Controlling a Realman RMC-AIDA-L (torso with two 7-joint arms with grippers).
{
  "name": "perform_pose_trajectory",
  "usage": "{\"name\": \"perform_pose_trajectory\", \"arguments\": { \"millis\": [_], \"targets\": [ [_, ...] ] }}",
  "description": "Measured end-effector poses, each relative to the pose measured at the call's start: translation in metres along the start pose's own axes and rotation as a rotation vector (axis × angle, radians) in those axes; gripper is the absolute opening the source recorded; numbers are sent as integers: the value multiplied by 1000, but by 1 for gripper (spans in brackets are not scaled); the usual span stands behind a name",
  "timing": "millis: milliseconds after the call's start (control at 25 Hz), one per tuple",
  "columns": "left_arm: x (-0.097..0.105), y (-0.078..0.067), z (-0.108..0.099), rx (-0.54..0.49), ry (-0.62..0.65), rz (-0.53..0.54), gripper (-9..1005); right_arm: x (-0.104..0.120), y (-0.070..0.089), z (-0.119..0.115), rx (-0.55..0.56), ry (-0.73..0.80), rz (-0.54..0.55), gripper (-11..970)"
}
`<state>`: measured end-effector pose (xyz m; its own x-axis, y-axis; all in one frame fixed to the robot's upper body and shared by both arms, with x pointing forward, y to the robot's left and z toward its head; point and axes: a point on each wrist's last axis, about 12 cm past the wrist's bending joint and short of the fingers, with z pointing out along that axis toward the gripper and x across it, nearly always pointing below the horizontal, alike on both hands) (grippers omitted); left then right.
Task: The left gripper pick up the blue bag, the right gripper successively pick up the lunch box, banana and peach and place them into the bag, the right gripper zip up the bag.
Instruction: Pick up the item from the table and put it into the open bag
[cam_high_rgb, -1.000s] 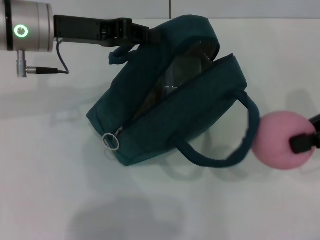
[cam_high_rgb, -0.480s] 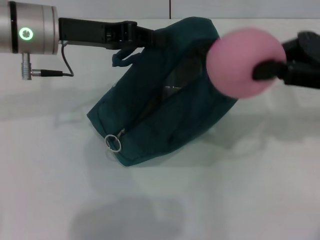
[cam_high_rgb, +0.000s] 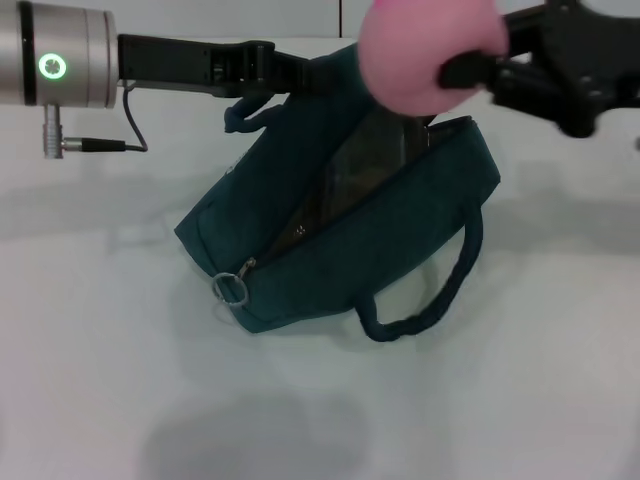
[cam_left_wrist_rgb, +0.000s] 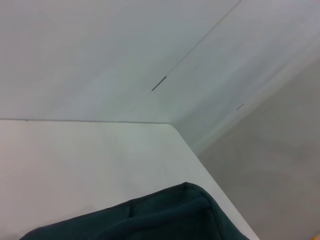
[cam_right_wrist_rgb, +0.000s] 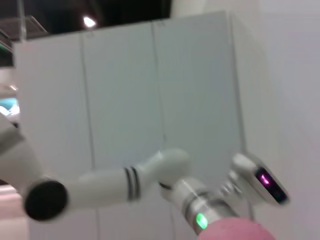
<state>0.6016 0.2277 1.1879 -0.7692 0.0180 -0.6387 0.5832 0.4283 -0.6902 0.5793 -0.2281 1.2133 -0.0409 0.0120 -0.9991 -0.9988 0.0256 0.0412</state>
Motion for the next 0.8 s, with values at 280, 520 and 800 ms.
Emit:
{"name": "perform_pose_trajectory", "arguments": {
  "millis": [280,520,800],
  "targets": [
    [-2,-1,0,0,0,5,96,30,-15,32,71,200,-26,91],
    [-2,-1,1,1,0,4,96,56,-11,66,11,370,-35,89],
    [-2,0,1,2,-1,1,97,72,-10,71,-2,476,34,88]
  ]
}}
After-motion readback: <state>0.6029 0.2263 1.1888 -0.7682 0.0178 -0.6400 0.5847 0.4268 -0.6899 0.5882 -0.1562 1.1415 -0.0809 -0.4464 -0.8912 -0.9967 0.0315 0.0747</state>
